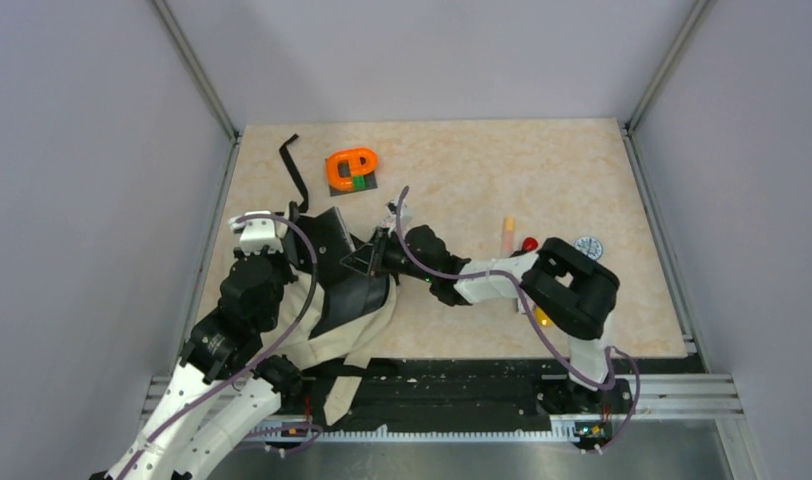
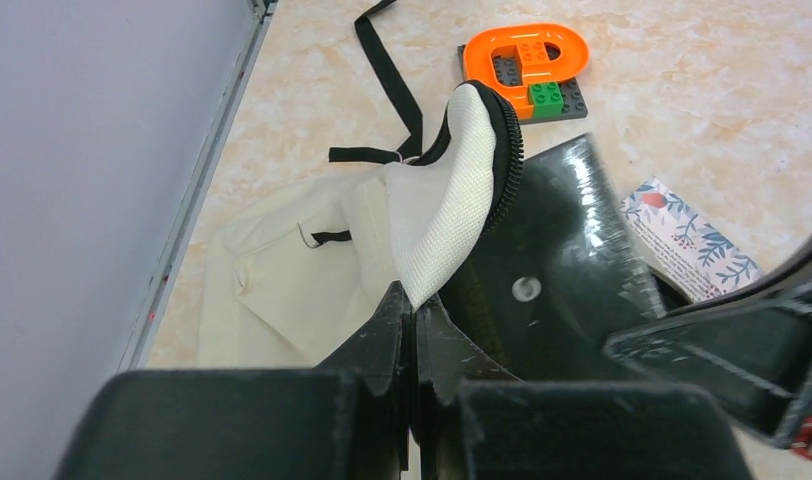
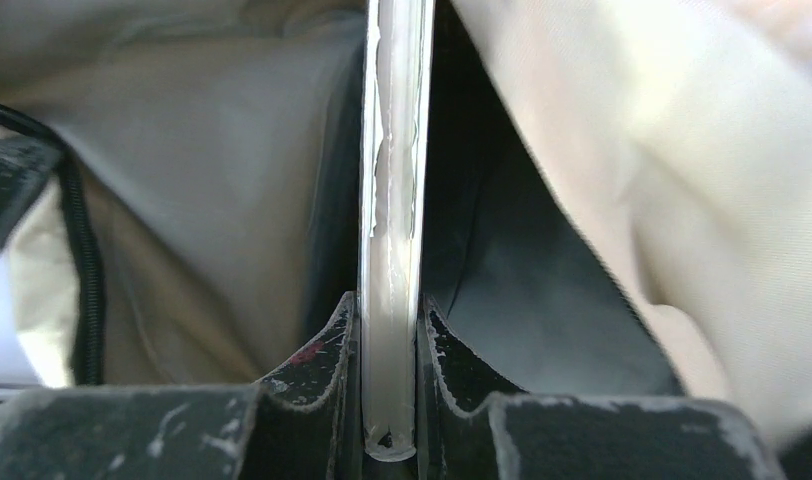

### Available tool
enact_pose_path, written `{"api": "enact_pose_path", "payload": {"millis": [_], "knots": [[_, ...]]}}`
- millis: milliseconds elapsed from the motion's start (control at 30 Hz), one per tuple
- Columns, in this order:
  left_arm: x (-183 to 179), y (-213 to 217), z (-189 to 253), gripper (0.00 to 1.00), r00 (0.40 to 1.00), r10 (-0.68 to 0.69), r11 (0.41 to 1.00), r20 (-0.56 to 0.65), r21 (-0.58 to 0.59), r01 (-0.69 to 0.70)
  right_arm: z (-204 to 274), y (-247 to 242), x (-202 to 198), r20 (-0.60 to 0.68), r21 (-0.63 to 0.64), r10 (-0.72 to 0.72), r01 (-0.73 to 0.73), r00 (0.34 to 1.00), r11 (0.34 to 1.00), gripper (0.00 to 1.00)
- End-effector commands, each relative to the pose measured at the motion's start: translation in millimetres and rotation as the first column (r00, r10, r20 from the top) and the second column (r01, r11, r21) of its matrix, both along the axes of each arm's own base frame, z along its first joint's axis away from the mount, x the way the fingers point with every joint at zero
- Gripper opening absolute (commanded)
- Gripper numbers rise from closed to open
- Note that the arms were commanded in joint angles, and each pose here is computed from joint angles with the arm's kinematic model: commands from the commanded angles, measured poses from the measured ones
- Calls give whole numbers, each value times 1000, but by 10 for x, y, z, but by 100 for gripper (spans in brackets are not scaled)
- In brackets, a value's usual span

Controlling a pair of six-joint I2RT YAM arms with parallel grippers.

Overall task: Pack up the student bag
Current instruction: Place the book in the student bag.

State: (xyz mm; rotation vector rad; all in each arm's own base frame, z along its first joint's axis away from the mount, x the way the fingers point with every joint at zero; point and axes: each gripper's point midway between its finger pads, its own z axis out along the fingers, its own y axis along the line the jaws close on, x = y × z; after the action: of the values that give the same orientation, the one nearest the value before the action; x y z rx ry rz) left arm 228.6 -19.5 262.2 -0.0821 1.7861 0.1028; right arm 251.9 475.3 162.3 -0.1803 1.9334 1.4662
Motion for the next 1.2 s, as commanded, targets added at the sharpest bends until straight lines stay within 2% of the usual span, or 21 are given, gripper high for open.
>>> {"api": "enact_pose_path", "payload": {"millis": [0,100,200,300,400,600,700,833,1033,1167], "knots": [[67,-29,240,0,995,2,999,100,-49,3,614,452,-121,111,201,54,-76,992,977,0],[73,-42,230,0,995,-4,999,96,-47,8,444,663,-142,117,172,102,-121,988,978,0],[77,-50,226,0,996,-8,999,94,-47,12,146,846,-92,109,70,144,-152,984,986,0],[77,-54,224,0,996,-11,999,93,-45,16,-186,878,-68,79,-12,155,-154,985,988,0],[77,-55,218,0,996,-12,999,92,-44,16,-319,849,-91,66,-47,160,-157,985,986,0],[76,-52,216,0,996,-11,999,91,-43,15,-297,694,-62,117,-103,125,-113,985,988,33],[74,-47,219,0,996,-9,999,92,-44,13,-126,633,-98,189,-94,142,-126,972,987,42],[75,-46,220,0,996,-8,999,92,-43,12,70,565,-201,265,-107,195,-172,944,979,59],[65,-33,226,0,995,-3,999,96,-45,7,144,292,-239,340,-217,211,-142,917,966,73],[57,-14,228,0,995,5,999,98,-46,-1,0,23,-259,385,-373,285,-135,878,918,77]]}}
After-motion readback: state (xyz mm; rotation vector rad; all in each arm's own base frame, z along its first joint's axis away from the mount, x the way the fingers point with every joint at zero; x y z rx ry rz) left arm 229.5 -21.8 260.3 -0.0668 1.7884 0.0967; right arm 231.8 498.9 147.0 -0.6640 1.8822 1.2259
